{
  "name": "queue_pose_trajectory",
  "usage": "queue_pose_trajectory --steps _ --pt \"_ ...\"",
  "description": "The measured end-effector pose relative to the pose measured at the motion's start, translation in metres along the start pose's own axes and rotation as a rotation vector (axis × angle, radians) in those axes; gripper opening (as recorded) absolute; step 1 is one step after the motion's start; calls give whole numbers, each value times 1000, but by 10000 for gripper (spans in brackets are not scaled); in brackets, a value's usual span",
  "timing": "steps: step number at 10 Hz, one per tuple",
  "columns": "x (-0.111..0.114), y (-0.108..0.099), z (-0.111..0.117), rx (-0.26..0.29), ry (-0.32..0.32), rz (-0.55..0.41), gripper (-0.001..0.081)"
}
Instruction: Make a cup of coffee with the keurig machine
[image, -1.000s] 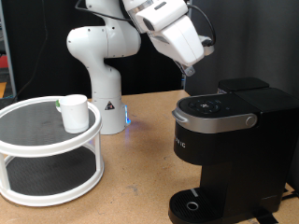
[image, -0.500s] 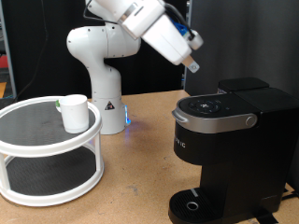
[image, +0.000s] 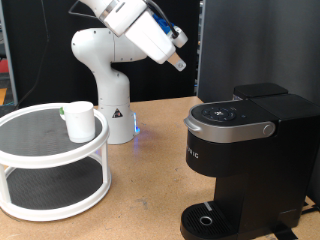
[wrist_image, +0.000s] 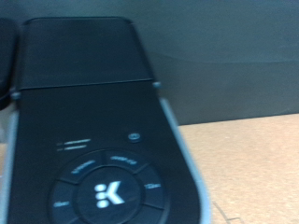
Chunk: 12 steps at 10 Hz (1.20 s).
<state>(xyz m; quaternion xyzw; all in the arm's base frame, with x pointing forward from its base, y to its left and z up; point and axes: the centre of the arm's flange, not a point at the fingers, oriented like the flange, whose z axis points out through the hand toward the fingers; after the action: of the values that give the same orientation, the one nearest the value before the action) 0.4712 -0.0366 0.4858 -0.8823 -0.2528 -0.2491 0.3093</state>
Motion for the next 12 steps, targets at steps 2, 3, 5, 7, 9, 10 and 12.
queue_pose_trajectory --steps 2,3,5,7,9,10,12 --pt "-3 6 -3 11 126 53 5" --pt "-11 10 -10 17 188 98 5" --pt "-34 15 -30 54 185 153 5" --pt "-59 19 -52 109 97 137 5" --pt "-77 20 -69 143 53 109 5" --pt "-76 20 -68 136 55 114 5" --pt "-82 26 -69 125 96 126 5"
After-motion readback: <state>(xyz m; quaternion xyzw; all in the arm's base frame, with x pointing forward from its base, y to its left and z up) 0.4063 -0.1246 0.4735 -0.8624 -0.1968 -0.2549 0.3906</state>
